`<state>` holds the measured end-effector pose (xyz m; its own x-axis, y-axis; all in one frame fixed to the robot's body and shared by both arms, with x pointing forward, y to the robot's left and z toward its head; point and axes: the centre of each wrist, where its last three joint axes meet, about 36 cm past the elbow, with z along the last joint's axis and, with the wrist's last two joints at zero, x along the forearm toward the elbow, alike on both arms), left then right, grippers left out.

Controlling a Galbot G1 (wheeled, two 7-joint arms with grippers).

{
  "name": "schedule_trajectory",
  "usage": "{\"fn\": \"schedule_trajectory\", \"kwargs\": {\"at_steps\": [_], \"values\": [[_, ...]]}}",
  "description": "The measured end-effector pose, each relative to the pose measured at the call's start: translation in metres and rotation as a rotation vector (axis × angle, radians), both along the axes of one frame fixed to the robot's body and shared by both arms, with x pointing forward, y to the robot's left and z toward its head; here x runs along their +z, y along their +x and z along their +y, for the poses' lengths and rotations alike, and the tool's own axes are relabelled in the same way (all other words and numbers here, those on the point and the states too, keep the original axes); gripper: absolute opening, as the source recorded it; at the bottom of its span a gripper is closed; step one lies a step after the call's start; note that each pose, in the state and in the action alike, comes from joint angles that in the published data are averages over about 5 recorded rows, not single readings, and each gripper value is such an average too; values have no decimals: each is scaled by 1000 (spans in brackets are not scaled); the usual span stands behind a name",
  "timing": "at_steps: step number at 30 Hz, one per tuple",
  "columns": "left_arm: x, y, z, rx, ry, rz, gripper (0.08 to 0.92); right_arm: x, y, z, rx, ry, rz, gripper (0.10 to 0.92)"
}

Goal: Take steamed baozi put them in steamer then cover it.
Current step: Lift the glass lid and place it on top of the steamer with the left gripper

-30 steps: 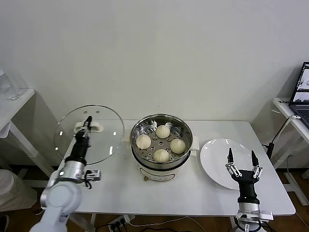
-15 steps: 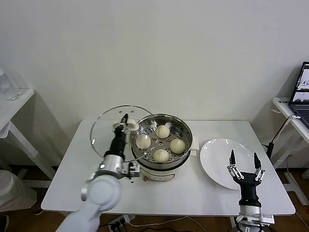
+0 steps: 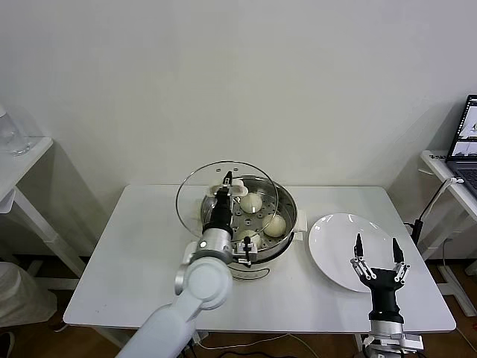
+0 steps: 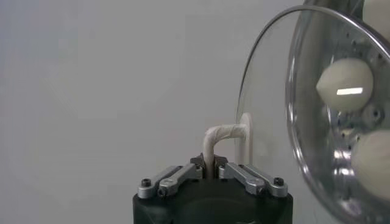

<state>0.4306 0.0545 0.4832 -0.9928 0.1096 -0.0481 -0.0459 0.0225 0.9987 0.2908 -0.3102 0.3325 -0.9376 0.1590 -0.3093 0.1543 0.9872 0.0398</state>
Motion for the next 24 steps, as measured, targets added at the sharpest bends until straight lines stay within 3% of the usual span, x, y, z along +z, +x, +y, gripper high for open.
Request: {"fn": "schedule_trajectory", "kwargs": {"at_steps": [12,24], "values": [[-16,16,-42,2,-2,41,194,-3,0,0,-6,-8,6,823],[-30,24,-60,22,0,63,194,-7,2,-2,-10,-15,9,823]]}}
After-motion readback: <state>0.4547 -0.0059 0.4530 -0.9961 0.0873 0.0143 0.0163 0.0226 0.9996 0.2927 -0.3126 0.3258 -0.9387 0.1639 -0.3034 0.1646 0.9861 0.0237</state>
